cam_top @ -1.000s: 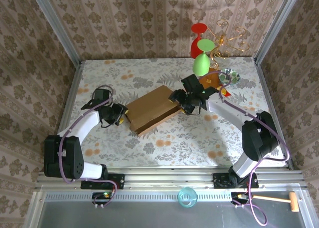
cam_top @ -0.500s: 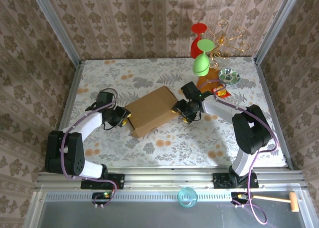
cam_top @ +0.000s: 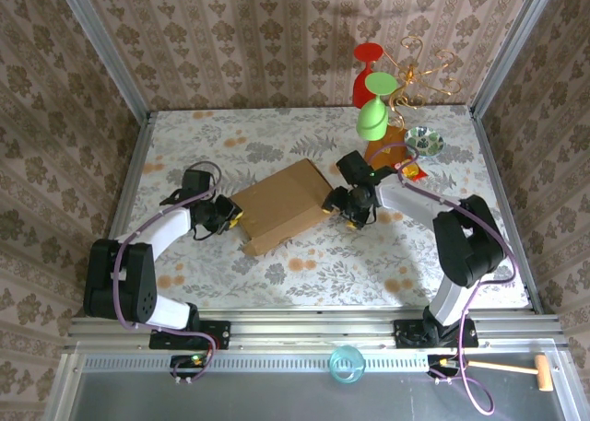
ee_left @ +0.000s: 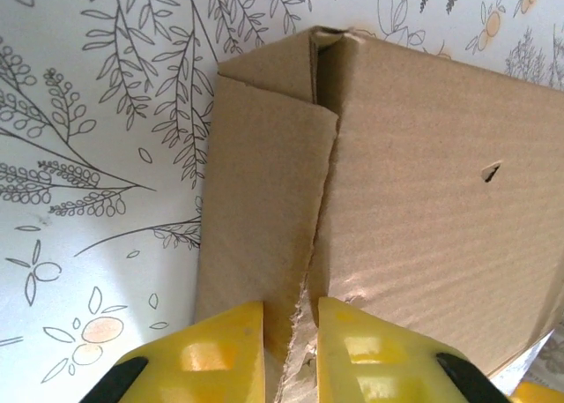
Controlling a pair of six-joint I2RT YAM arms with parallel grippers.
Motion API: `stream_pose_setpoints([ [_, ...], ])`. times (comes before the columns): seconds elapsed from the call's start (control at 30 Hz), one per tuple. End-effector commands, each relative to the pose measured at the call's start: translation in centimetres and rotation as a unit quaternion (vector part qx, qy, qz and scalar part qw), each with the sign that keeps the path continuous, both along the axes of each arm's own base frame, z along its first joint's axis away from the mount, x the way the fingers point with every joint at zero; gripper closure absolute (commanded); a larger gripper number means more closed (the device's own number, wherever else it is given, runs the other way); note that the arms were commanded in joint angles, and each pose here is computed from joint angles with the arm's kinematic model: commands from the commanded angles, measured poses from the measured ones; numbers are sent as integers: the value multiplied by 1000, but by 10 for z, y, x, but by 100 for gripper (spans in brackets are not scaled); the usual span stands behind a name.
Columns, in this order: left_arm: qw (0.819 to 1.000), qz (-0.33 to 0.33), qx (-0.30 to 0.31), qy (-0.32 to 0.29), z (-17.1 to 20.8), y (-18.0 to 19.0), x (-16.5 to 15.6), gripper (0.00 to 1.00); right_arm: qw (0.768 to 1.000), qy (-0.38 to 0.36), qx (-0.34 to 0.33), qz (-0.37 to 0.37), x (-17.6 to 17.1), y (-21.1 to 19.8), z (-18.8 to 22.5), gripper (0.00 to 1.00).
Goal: Fold the paper box
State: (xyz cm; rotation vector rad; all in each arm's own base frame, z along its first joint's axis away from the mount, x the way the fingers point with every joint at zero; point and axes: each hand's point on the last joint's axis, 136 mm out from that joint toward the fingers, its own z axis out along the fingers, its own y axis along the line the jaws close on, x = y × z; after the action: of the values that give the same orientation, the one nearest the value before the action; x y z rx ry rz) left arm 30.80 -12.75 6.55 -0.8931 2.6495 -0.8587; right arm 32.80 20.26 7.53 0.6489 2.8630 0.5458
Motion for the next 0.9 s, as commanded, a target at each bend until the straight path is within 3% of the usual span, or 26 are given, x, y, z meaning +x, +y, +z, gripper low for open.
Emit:
stream_pose_setpoints([
  [0.0, 998, -52, 38, 9, -13, 2, -5, 83, 993, -81, -54, 66, 15, -20, 38, 29],
  [0.13, 992, -111, 54, -9, -8, -2, 3, 84, 980, -136, -52, 137, 31, -16, 49, 27],
  [0.4, 974, -198, 83, -73, 16, -7, 15, 65, 969, -161, -19, 186, 49, -10, 36, 27],
  [0.57, 977, -175, 66, -100, 36, -8, 8, 52, 971, -163, 5, 177, 58, -14, 29, 26],
  [0.87, 987, -132, -6, -91, 16, -22, 1, 48, 974, -128, 13, 186, 68, -11, 8, 27],
])
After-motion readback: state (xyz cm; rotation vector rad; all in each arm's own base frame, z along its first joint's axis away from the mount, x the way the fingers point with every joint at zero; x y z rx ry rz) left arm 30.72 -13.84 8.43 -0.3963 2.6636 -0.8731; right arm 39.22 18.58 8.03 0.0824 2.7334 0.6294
